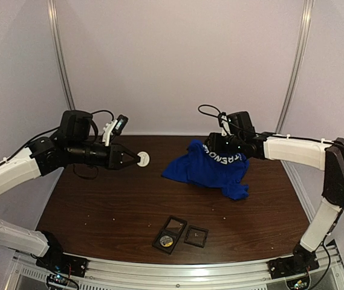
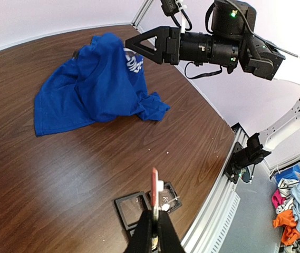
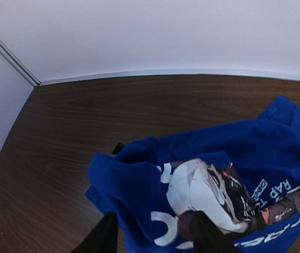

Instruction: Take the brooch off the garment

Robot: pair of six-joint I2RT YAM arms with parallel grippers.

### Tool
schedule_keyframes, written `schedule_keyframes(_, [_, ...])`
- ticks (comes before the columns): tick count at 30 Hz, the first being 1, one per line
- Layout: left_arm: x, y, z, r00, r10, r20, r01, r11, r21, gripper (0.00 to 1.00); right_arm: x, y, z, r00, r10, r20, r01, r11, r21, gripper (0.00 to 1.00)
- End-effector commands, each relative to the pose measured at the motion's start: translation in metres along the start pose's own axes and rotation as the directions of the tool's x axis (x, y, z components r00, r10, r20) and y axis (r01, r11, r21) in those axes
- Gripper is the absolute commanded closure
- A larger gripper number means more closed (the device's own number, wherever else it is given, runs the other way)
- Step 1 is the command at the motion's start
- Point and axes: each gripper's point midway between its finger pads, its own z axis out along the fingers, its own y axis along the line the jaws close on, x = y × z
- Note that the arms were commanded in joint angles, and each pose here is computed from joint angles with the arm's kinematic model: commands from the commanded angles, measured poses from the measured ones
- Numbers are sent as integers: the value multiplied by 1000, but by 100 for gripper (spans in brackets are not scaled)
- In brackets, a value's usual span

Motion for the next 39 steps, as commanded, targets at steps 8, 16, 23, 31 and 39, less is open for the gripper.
schedule_keyframes(8, [-7,-8,9,974,-188,128,171,977,128,100,14,44,-60,1000,-21,-12,17,962,-273,0])
schedule_keyframes(16, [-14,-46,9,968,-191,164,128,934,332,100,46,133,-158,991,-116,74,134,701,-700,1])
schedule_keyframes(23, [-10,-83,7,978,-148,150,57,872,486,100,79,194,-220,991,-119,58,105,444,-890,18])
schedule_keyframes(31, [-5,-101,4,984,-106,144,15,851,524,100,90,231,-231,988,-149,46,97,354,-930,39])
schedule_keyframes(39, [2,-104,6,987,-92,130,10,851,525,100,85,252,-224,990,-132,58,103,364,-926,48])
